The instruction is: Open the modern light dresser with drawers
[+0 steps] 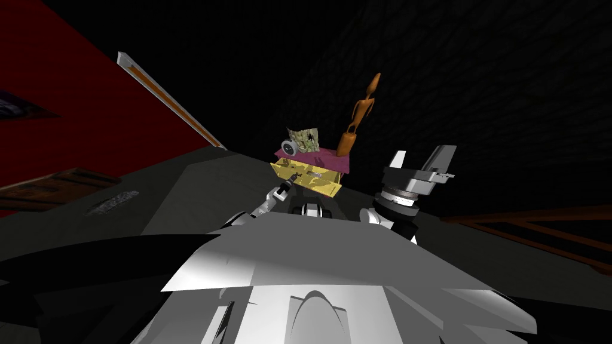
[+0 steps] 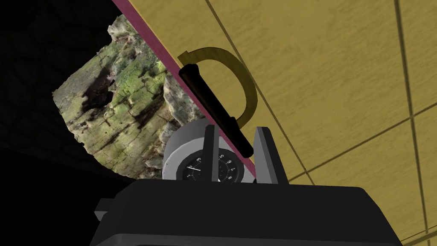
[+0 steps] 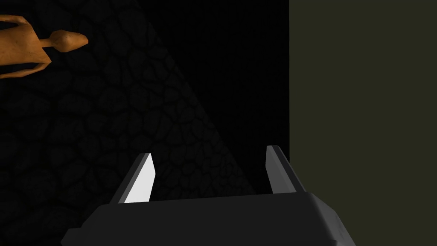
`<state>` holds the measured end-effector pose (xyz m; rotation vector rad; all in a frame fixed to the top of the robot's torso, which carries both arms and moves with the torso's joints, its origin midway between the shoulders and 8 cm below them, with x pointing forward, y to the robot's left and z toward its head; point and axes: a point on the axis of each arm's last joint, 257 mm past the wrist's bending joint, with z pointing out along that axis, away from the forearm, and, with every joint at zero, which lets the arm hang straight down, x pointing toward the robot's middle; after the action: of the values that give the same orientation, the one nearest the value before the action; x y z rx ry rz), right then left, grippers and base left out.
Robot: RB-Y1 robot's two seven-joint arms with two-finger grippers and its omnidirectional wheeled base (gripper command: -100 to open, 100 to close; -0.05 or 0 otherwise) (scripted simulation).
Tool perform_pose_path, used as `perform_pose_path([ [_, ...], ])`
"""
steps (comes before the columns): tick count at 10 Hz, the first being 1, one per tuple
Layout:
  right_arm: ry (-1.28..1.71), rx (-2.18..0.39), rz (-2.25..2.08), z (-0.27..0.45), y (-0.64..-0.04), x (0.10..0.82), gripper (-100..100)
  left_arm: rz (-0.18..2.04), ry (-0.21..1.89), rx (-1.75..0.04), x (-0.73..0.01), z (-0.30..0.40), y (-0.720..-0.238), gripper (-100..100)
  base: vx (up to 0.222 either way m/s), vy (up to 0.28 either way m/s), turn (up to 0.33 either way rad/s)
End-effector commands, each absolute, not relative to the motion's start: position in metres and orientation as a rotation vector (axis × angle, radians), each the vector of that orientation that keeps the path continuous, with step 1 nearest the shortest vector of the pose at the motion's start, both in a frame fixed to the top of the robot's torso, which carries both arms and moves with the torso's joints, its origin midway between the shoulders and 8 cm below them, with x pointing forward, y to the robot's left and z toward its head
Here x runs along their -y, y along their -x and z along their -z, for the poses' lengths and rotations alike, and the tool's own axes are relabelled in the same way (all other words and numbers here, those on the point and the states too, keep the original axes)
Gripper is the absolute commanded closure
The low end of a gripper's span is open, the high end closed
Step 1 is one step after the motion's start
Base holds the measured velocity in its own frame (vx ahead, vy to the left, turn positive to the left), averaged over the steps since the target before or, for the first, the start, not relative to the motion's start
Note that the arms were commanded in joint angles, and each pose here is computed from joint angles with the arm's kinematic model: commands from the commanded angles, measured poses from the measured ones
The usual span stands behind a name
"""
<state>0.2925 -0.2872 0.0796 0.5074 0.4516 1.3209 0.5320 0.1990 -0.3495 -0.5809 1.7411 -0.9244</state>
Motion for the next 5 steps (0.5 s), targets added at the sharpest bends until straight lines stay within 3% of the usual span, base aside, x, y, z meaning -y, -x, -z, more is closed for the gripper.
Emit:
perform_pose_path([
  [1, -0.507, -0.452, -1.321, -0.080, -0.293, 0.287, 0, 0.925, 0.578, -1.744, -0.200, 0.340, -0.539, -100, -0.120, 0.027, -0.005],
  [5, -0.508, -0.452, -1.321, -0.080, -0.292, 0.287, 0, 0.924, 0.582, -1.742, -0.202, 0.318, -0.556, -100, -0.033, -0.011, -0.012],
])
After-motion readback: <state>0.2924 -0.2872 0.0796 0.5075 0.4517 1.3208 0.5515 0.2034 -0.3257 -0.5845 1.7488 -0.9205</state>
